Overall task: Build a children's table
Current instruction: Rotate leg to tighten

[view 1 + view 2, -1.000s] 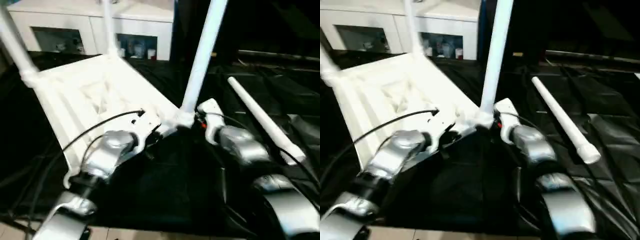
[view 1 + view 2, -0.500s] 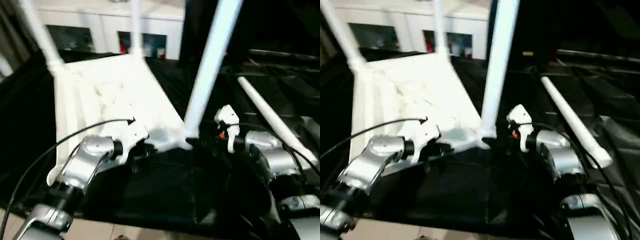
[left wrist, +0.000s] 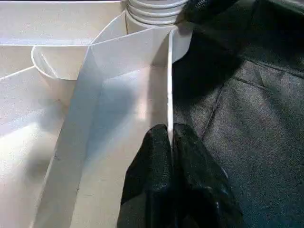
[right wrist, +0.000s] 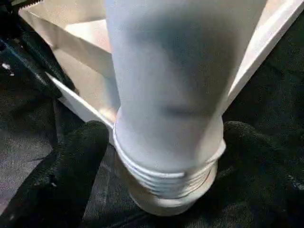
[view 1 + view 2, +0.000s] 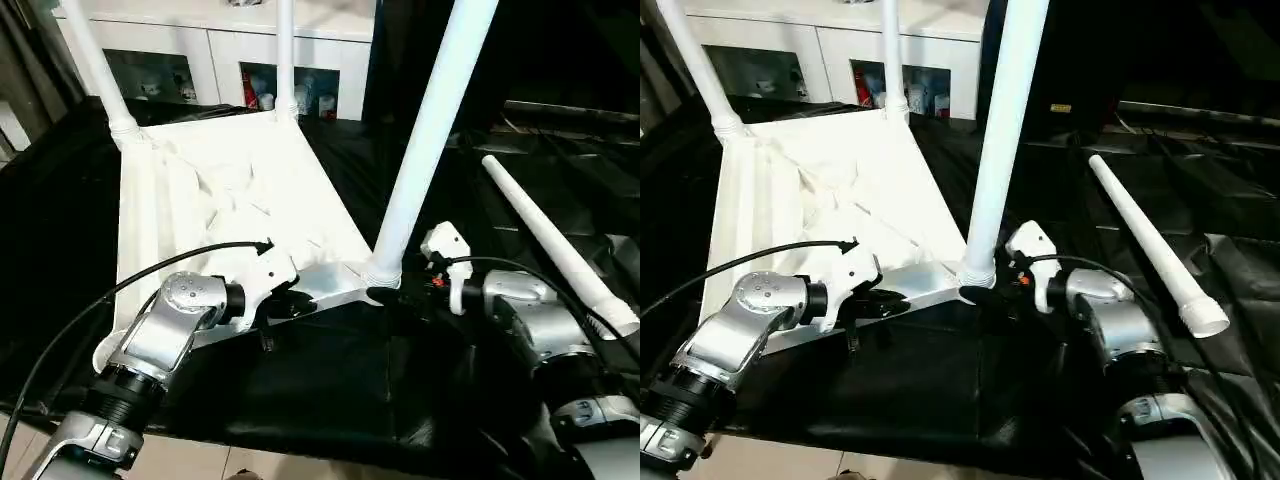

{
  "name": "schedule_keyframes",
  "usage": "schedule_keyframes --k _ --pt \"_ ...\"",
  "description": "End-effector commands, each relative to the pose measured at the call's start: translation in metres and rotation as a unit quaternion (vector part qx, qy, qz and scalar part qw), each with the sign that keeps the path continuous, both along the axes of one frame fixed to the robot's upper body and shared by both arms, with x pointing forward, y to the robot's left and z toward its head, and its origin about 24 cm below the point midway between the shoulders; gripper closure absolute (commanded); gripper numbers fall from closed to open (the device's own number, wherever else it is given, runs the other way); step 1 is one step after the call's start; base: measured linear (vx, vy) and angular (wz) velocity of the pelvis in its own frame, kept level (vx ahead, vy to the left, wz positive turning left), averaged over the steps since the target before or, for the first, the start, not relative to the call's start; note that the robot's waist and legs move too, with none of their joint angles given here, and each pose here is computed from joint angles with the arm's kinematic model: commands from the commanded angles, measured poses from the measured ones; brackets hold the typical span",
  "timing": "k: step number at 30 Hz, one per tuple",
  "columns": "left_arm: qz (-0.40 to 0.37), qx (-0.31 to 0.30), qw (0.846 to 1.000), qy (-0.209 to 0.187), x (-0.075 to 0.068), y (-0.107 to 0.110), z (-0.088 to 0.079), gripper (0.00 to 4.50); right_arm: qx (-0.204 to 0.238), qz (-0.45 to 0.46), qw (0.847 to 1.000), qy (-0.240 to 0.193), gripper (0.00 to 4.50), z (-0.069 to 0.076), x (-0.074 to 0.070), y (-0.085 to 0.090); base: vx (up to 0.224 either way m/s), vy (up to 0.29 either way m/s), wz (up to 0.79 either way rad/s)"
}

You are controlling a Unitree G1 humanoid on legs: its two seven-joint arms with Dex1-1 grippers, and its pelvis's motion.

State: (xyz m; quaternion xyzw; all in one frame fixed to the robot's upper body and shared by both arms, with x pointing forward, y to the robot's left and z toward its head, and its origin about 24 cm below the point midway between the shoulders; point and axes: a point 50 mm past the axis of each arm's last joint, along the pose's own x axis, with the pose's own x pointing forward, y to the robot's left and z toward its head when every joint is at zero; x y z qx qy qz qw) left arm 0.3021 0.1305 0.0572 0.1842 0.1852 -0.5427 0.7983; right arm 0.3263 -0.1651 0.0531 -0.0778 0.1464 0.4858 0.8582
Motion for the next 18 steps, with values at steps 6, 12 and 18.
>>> schedule_keyframes --k 6,12,18 --pt "-0.05 -0.039 0.997 -0.033 -0.0032 -0.0159 0.0172 4.5 0.003 0.002 1.0 -0.003 1.04 0.002 0.003 0.001 0.0 0.0 0.0" --pt "-0.05 -0.039 0.998 -0.031 -0.0035 -0.016 0.0168 4.5 0.007 0.001 1.0 0.0 1.54 -0.0004 0.0021 0.002 0.0 0.0 0.0" --pt "-0.051 -0.039 0.998 -0.028 -0.0038 -0.0156 0.0164 4.5 0.013 0.001 1.0 0.005 1.71 -0.0037 0.0004 0.0041 0.0 0.0 0.0"
